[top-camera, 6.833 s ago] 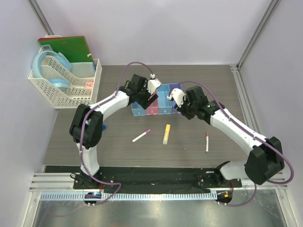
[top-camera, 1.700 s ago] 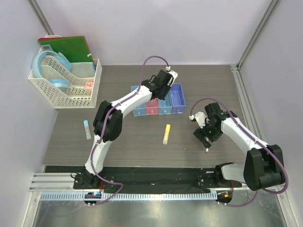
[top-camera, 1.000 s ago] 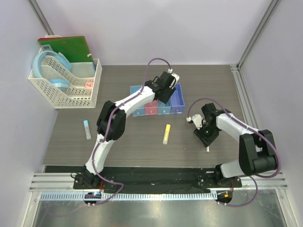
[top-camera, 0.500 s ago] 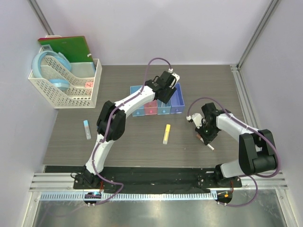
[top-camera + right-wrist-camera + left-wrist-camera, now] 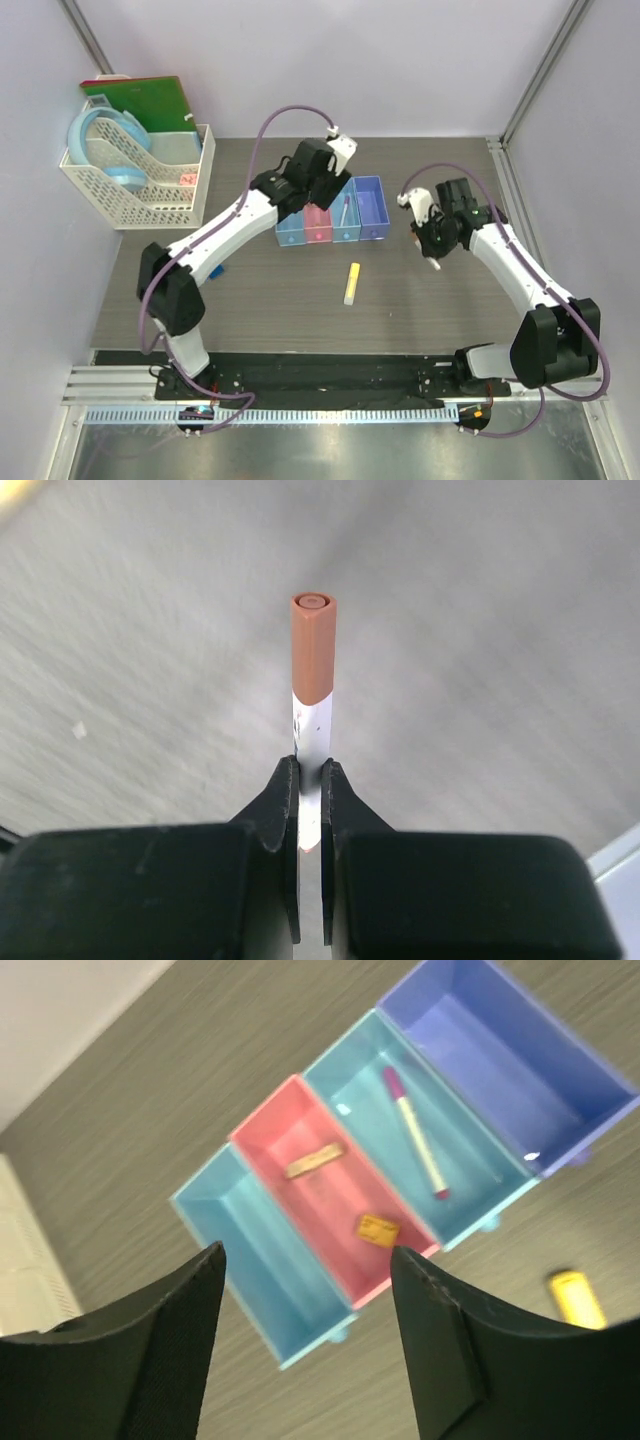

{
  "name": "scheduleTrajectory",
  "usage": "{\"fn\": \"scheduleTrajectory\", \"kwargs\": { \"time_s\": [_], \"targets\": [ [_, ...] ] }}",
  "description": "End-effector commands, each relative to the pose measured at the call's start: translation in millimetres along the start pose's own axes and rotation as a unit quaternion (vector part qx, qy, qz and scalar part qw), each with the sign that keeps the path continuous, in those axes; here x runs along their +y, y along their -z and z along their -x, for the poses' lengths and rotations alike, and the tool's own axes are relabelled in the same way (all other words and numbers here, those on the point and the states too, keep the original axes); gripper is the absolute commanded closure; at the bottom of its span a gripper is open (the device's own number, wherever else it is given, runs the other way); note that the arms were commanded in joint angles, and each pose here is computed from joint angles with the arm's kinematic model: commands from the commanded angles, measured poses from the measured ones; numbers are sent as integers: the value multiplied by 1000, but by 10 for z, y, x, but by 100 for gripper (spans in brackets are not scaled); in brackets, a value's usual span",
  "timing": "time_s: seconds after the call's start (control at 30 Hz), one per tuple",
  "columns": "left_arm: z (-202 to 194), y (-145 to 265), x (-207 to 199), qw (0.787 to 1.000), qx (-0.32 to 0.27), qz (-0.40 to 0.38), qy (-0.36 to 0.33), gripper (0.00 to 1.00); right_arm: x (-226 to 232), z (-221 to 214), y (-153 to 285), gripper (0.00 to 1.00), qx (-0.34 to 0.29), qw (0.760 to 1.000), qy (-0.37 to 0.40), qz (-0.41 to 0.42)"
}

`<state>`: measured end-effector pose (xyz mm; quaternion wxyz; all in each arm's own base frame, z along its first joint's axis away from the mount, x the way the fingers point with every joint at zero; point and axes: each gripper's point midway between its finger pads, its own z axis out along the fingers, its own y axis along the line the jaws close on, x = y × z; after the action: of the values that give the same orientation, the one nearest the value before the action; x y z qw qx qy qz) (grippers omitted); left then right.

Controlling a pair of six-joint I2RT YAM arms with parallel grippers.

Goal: Sort the stationery into containers
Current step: Pick up the stationery from the center of the board, then place the pen in the storage box.

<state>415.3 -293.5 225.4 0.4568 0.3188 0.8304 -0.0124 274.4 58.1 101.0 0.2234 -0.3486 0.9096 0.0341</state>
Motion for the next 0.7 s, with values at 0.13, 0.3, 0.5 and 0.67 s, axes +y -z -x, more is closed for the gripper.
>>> {"fn": "scheduleTrajectory", "kwargs": {
  "time_s": [0.13, 0.3, 0.5, 0.67],
  "targets": [
    [-983, 246, 599, 993, 86, 57, -58, 20, -31, 1381, 399, 99, -171, 985, -12, 16],
    [-1540, 495, 888, 992, 103, 63, -35, 0, 97, 1987, 257, 99, -208, 978, 18, 22],
    [-2052, 756, 1055, 989, 127, 66, -43, 0, 154, 2486, -146, 99, -217, 974, 26, 55],
    [-2250, 1049, 1162, 989, 114, 83, -49, 0, 105, 2724, -473, 99, -216, 974, 26, 66]
  ]
}}
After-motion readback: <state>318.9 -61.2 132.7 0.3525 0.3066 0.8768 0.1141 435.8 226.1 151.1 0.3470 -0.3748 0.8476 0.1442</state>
